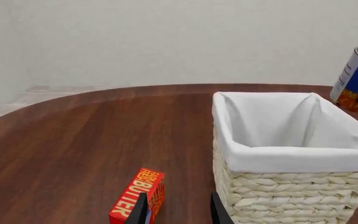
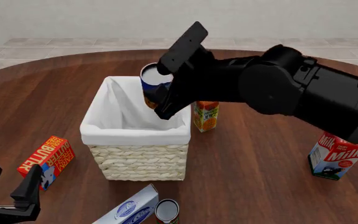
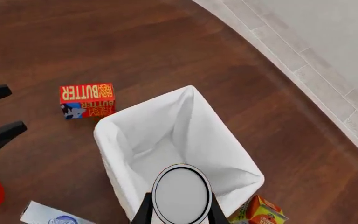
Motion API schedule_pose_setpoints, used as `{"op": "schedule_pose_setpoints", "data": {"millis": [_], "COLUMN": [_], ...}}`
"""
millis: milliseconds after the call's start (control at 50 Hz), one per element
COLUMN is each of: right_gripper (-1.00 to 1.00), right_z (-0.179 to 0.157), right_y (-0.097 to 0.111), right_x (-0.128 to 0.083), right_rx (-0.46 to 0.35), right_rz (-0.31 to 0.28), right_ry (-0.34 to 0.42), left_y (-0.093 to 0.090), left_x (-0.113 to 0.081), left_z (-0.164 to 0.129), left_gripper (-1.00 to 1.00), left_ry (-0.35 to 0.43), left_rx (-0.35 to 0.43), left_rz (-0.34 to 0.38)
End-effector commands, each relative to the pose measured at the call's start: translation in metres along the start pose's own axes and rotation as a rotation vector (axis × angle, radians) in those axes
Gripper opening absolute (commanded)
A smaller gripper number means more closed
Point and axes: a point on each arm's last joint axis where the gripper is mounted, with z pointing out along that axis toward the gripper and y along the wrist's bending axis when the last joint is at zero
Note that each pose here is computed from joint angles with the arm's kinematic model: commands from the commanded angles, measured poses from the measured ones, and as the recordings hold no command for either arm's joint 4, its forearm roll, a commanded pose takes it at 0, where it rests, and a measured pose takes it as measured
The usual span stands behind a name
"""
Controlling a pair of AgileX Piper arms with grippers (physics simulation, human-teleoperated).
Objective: Pick up the alphabet soup and the tomato sauce, and put them in the basket.
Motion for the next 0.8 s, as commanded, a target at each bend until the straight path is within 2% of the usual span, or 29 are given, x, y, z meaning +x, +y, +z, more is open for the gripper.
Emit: {"op": "schedule_pose_setpoints", "data": {"millis": [20,100,200,280,440,520,800], "right_gripper": [-1.00,-1.00,-1.00,-1.00,-1.00,-1.00,-1.00], "right_z": [0.007,0.011,0.019,0.025,0.045,0.058,0.077], "right_y": [0.001,0.008,0.006,0.013,0.011,0.004,-0.005], "right_x": [-0.009,-0.009,-0.007,-0.005,0.004,0.007,0.010], "right_rx": [-0.014,-0.038,-0.040,-0.059,-0.059,-0.046,-0.036], "right_rz": [0.014,0.035,0.031,0.039,0.046,0.056,0.057], "right_ry": [0.026,0.049,0.075,0.100,0.141,0.163,0.188], "left_y": [0.000,0.000,0.000,0.000,0.000,0.000,0.000], "left_x": [0.000,0.000,0.000,0.000,0.000,0.000,0.000], "left_z": [0.000,-0.001,-0.001,0.000,0.001,-0.001,0.001], "left_gripper": [1.00,1.00,1.00,1.00,1.00,1.00,1.00], "left_ry": [0.000,-0.001,0.000,0.001,0.001,0.001,0.001], "left_rx": [0.001,0.001,0.001,0.000,0.001,0.001,-0.001], "left_rz": [-0.002,-0.003,-0.004,-0.004,-0.004,-0.005,-0.005]}}
